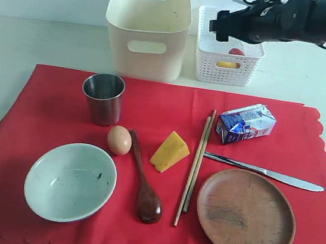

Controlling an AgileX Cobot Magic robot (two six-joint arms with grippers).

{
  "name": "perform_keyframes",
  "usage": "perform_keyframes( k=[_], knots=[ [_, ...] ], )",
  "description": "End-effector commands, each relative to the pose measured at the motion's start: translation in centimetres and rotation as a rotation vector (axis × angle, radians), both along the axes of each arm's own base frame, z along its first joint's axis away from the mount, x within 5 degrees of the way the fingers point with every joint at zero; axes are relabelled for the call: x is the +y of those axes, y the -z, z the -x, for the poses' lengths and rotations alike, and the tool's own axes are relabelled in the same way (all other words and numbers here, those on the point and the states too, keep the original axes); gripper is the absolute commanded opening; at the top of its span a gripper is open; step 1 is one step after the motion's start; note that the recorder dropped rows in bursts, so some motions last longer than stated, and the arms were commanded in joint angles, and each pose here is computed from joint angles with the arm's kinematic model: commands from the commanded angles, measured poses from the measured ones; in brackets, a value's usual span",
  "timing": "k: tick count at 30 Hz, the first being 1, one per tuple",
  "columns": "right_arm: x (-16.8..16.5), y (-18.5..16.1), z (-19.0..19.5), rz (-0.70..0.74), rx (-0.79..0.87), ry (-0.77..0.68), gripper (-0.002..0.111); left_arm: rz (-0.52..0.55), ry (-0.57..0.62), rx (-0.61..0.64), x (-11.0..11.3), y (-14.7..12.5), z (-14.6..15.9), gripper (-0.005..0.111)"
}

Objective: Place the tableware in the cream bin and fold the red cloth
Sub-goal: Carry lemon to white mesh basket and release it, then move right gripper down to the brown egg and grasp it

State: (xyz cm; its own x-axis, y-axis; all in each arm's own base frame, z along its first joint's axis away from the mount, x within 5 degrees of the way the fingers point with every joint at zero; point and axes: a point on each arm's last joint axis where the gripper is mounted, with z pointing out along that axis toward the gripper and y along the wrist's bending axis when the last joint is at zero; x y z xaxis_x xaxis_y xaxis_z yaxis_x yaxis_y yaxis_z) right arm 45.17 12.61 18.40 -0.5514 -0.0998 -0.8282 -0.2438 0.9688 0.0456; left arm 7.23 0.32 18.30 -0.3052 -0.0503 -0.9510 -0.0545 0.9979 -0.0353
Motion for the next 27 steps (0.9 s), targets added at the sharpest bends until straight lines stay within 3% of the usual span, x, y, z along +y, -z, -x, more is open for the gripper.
perform_keyframes(
  k=[1,6,14,20,22,27],
  knots=[
    [-0.3,-3.9,0.9,-0.014,-0.006,-0.011,0.083,0.005,0.001,0.001,0.0,0.0,-0.1,0.001],
    [-0.6,-7.5,2.5,0.0,-0.013,-0.042,0.073,0.005,0.001,0.001,0.0,0.0,-0.1,0.001],
    [-1.1,-12.7,5.7,-0.013,-0.003,-0.073,0.027,0.005,0.001,0.001,0.0,0.0,-0.1,0.001],
    [-1.2,-14.9,7.9,-0.078,0.059,-0.089,0.005,0.005,0.001,0.001,0.0,0.0,-0.1,0.001],
    [-1.1,-15.0,8.6,-0.101,0.081,-0.1,0.0,0.005,0.001,0.001,0.0,0.0,-0.1,0.001],
    [-0.7,-14.2,10.2,-0.137,0.104,-0.174,0.0,0.005,0.001,0.001,0.0,0.0,-0.1,0.001]
  ],
)
